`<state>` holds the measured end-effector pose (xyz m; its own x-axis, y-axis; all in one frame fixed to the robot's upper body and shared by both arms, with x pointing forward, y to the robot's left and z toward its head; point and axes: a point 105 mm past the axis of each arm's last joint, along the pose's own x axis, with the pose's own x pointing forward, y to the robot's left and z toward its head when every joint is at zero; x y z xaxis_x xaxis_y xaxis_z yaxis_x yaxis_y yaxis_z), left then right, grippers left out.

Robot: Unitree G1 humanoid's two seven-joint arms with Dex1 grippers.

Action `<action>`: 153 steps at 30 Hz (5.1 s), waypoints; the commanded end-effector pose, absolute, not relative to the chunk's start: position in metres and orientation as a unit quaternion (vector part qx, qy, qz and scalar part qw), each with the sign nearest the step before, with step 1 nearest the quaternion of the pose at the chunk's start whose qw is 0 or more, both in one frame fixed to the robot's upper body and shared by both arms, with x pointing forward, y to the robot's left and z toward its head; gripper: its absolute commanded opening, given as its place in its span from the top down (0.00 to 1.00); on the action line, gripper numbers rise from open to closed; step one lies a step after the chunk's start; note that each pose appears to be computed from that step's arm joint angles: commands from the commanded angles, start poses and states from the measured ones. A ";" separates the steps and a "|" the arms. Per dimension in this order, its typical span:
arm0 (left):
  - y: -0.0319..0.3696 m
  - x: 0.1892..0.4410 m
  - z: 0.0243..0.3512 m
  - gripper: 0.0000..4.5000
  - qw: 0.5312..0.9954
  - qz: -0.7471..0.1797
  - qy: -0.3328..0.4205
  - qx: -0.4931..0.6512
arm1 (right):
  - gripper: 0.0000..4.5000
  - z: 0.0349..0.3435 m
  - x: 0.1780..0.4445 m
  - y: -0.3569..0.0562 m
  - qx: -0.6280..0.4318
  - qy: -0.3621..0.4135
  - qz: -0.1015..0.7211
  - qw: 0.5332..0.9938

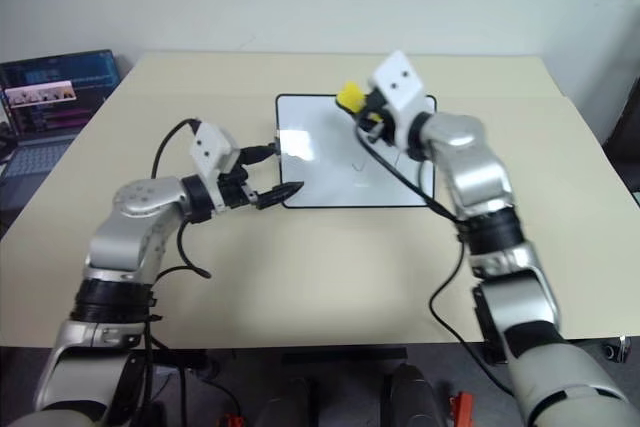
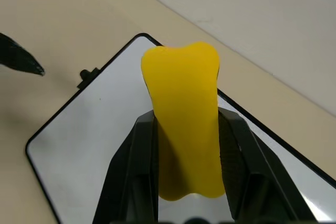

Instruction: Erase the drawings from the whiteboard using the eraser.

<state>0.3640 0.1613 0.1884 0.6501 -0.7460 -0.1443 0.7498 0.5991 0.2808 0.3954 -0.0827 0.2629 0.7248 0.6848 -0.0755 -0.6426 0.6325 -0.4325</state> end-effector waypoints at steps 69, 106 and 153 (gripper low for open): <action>0.176 0.360 0.224 0.00 0.888 -0.414 -0.038 0.198 | 0.74 0.252 0.379 -0.153 -0.324 0.002 0.347 0.880; 0.165 0.366 0.189 0.00 0.884 -0.414 -0.012 0.217 | 0.75 0.208 0.445 -0.066 -0.231 0.008 0.234 0.944; 0.157 0.370 0.193 0.00 0.880 -0.422 -0.018 0.219 | 0.75 0.138 0.463 -0.072 -0.275 0.076 0.159 0.945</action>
<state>0.3687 0.1589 0.1782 0.6439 -0.7420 -0.1866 0.7472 0.5572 0.3623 0.4611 -0.0532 0.1584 0.9296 0.3305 -0.1632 -0.3667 0.7843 -0.5004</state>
